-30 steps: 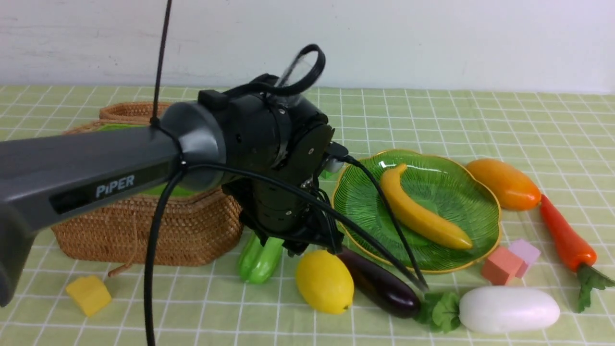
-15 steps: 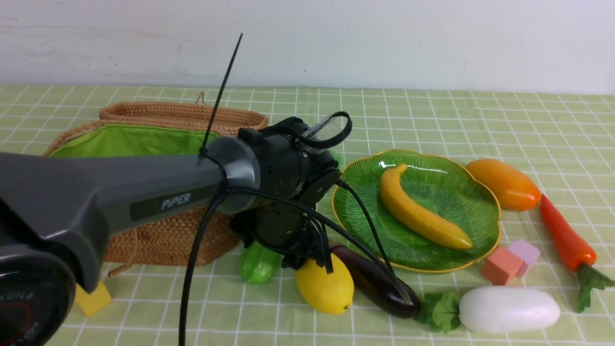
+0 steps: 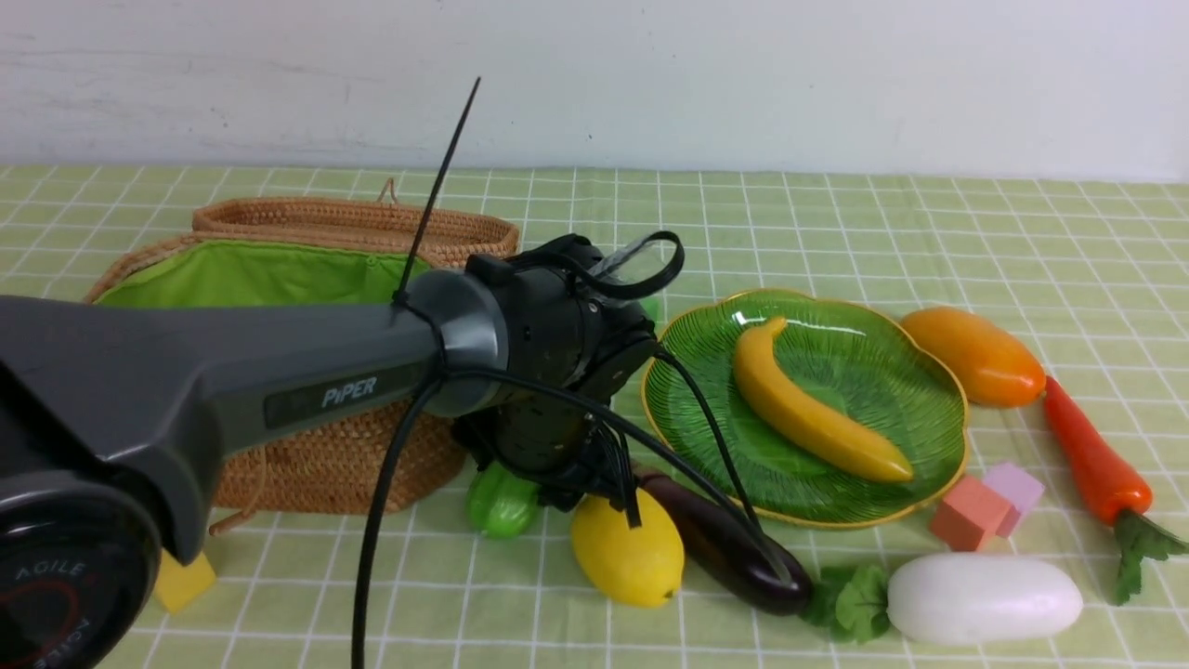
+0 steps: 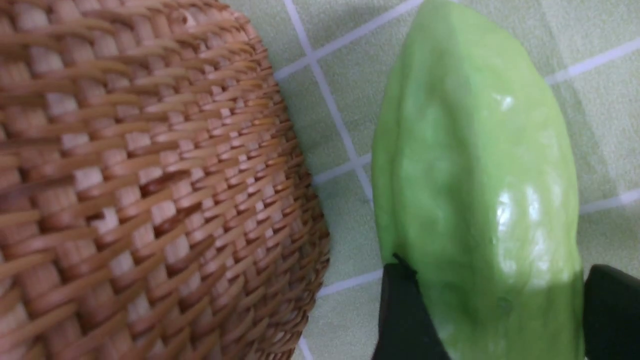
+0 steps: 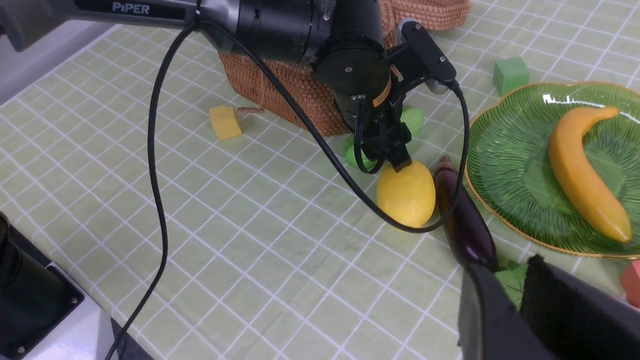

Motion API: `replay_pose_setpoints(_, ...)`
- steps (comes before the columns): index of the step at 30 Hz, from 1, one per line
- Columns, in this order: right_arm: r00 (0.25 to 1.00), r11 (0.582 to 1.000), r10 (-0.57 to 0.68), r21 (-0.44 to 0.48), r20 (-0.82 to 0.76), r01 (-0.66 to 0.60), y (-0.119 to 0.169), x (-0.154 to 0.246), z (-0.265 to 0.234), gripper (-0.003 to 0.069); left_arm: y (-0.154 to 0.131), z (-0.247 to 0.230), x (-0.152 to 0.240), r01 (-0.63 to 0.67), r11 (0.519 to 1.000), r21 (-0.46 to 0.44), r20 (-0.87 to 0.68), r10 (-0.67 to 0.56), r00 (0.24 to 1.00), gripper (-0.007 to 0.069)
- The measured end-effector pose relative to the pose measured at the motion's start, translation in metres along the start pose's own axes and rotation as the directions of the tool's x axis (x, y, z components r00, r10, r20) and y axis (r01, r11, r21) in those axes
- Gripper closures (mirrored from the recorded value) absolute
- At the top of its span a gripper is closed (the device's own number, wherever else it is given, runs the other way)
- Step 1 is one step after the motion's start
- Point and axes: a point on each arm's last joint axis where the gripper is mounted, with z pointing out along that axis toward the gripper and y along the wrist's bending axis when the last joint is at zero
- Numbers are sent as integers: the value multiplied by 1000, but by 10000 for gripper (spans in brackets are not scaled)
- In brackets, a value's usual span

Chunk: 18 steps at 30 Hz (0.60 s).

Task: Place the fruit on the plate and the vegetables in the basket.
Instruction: Take a chayote with your left arm and place it on the basket on the left.

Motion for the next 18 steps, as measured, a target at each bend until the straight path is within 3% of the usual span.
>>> replay_pose_setpoints(7,1000,1000,-5,0,0,5,0,0,0,531,0,-9,1,36,999,24,-21,-35,999,210)
replay_pose_setpoints(18,999,999,-38,38,-8,38,-3,0,0,531,-6,-81,-1,-12,996,92,132,-1,991,210)
